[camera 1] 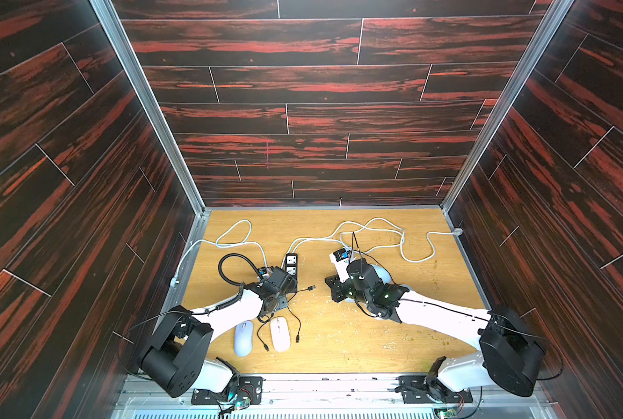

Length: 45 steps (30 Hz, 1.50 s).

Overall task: Unplug the wireless mouse
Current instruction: Place the plug at the center of the board, then adjust the socket at the center of the board.

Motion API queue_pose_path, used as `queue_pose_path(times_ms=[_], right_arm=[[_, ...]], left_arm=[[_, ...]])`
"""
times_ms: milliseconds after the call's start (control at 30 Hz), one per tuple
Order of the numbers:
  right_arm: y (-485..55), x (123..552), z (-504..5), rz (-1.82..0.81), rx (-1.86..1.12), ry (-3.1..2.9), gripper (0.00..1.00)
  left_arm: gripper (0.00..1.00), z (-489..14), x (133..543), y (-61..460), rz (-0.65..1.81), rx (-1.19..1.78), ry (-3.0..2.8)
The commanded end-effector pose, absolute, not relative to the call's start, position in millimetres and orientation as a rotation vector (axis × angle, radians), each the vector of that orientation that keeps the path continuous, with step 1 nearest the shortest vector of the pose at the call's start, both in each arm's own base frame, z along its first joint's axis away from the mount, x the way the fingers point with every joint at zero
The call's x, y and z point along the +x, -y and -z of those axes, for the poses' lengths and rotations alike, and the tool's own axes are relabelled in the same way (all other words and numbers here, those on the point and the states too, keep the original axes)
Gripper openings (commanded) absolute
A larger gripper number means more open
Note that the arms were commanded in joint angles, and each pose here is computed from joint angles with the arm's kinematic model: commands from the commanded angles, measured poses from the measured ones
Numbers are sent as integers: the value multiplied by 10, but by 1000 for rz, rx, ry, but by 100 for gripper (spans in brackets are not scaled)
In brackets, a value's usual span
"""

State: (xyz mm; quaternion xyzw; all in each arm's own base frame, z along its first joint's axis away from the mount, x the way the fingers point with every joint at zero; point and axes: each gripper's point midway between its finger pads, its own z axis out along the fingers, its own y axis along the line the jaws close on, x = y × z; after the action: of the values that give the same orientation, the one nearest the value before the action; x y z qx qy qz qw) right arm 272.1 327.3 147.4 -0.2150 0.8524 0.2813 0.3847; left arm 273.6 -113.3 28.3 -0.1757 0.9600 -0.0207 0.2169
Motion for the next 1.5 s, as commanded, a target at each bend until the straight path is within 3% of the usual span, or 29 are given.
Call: queue_pose_path(times_ms=[0,100,300,467,667,733,933,1267,1467], right_arm=[[-3254,2696,-1423,-723,-543,-2191,10],[-3243,2689,-1422,-724,-541,-2191,10],[-3208,2674,-1558,-741,-520,-2158,10],[-3123,2684,-1729,-723,-493,-2122,10],[-3083,2668,-1708,-707,-493,-2132,10],[-3070,2655,-1711,-709,-489,-2135,10],[-2981,2623,-1681,-680,-481,-2149,10],[-2905,2590,-1670,-662,-472,-2159,10],[-2867,2575,-1665,-651,-468,-2163,10]], left_arm=[[55,-343,2823,1190,74,-485,-2639],[68,-348,2828,1177,68,-490,-2633],[68,-570,2833,1046,24,-512,-2561],[69,-905,3015,1202,122,-379,-2489],[92,-924,3235,1414,127,-254,-2529],[95,-848,3294,1455,99,-232,-2563],[91,-637,3441,1555,47,-203,-2632],[65,-404,3626,1593,-16,-195,-2675],[58,-304,3710,1594,-10,-215,-2691]])
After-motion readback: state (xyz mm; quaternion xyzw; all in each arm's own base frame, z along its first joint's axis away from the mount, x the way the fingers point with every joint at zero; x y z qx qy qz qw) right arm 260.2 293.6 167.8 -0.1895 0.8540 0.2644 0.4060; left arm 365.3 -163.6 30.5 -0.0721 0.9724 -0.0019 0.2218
